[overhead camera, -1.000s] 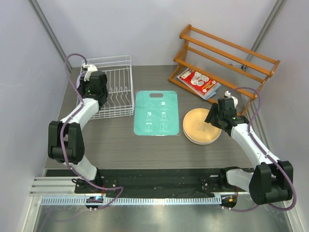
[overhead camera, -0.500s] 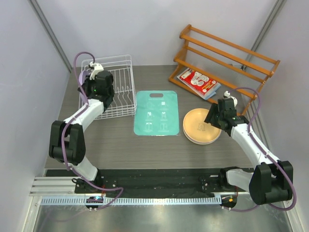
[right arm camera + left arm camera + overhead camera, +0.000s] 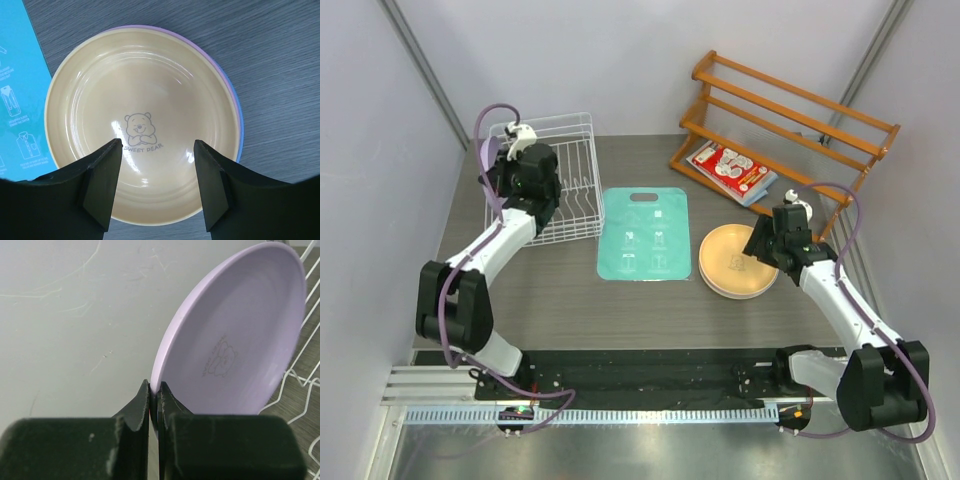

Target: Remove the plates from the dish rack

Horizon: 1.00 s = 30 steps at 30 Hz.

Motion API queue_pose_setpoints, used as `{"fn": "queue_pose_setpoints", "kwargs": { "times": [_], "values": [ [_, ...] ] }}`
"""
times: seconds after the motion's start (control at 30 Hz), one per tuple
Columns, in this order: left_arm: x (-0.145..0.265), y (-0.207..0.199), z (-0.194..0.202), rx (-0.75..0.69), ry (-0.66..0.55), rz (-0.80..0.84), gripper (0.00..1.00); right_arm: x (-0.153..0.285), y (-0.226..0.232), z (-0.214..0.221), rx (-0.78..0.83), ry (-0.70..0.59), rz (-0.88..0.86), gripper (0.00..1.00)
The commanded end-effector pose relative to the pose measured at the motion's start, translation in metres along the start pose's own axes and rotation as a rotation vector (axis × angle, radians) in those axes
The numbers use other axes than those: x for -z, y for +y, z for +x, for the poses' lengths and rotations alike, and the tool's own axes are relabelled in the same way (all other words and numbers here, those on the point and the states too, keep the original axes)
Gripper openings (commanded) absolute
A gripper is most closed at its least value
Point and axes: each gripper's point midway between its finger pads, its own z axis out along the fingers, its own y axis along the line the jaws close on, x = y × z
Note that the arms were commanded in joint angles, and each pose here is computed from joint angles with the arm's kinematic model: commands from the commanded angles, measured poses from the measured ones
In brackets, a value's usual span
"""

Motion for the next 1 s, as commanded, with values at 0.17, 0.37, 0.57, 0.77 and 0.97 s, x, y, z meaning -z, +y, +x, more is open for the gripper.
{"fn": "queue_pose_setpoints", "kwargs": {
  "times": [0.17,0.37,0.57,0.77,0.97],
  "values": [
    [0.037,0.047,-0.05,0.241,-0.074,0.071,0.0,0.017,0.009,-0.013,-0.028,-0.075,-0.062,0.65],
    [0.101,-0.003,-0.062,0.351,-0.072,0.509,0.0,0.036,0.027,-0.022,-0.002,-0.099,-0.17,0.67],
    [0.209,-0.078,-0.069,0.545,0.044,1.216,0.0,0.064,0.079,-0.021,0.053,-0.089,-0.452,0.74],
    [0.272,-0.112,-0.06,0.536,0.146,1.454,0.0,0.095,0.109,-0.03,0.07,-0.139,-0.595,0.89],
    [0.313,-0.131,-0.047,0.512,0.194,1.559,0.0,0.099,0.123,-0.034,0.074,-0.153,-0.63,0.9]
  ]
}}
